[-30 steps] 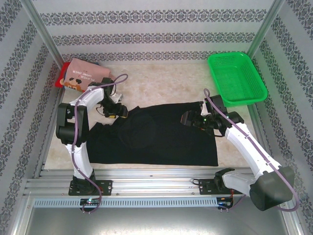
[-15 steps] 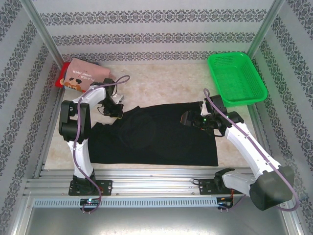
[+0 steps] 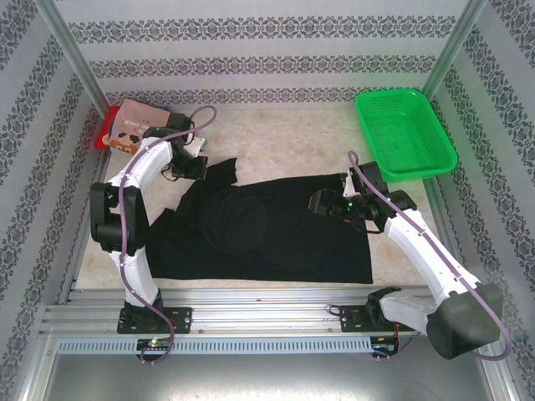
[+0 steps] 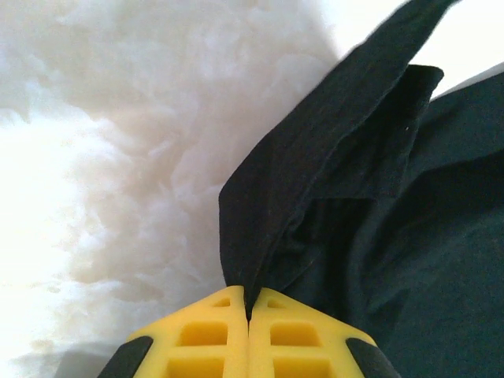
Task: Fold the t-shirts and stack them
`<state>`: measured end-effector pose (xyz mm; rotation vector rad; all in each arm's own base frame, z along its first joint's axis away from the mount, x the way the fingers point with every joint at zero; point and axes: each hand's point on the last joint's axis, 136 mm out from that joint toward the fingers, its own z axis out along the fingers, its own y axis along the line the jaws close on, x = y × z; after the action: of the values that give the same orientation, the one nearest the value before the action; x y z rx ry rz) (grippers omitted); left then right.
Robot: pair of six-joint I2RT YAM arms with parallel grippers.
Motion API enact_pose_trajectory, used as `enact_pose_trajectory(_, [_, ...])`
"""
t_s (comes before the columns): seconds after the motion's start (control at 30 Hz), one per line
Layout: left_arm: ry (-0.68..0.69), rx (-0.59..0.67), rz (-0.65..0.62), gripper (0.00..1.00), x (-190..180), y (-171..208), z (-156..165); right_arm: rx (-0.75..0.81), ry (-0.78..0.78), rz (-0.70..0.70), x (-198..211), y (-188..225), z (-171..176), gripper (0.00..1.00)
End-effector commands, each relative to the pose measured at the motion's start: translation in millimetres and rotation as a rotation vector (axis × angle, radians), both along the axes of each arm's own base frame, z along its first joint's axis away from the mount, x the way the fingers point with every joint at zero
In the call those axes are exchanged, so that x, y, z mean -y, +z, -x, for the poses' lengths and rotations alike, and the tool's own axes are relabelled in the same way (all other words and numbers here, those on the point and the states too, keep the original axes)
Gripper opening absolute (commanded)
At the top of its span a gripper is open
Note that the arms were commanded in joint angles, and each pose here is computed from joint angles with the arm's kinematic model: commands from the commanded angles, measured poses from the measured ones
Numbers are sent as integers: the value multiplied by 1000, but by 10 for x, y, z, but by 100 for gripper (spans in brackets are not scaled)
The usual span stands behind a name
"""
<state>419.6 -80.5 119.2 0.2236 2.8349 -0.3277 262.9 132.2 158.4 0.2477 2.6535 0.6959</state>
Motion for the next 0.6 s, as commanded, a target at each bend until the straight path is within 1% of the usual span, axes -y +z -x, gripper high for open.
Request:
enact_pose_trajectory(0.0, [6, 89, -24, 3, -79, 195, -218, 3, -14, -4, 34, -21, 10, 94])
enact_pose_trajectory(0.17, [19, 135, -71, 2, -156, 276, -353, 1, -17, -8, 29, -30, 17, 95])
enact_pose_trajectory(0.33, [0, 256, -69, 2, -91, 556, -431, 15, -29, -2, 55, -13, 12, 96])
enact_pose_trajectory(0.47, [-27, 338, -37, 3, 37, 680, -278, 25, -38, -13, 50, -6, -1, 98])
enact_pose_trajectory(0.57, [-43, 366, 13, 5, 132, 638, -92, 31, -33, -20, 34, -2, -16, 98])
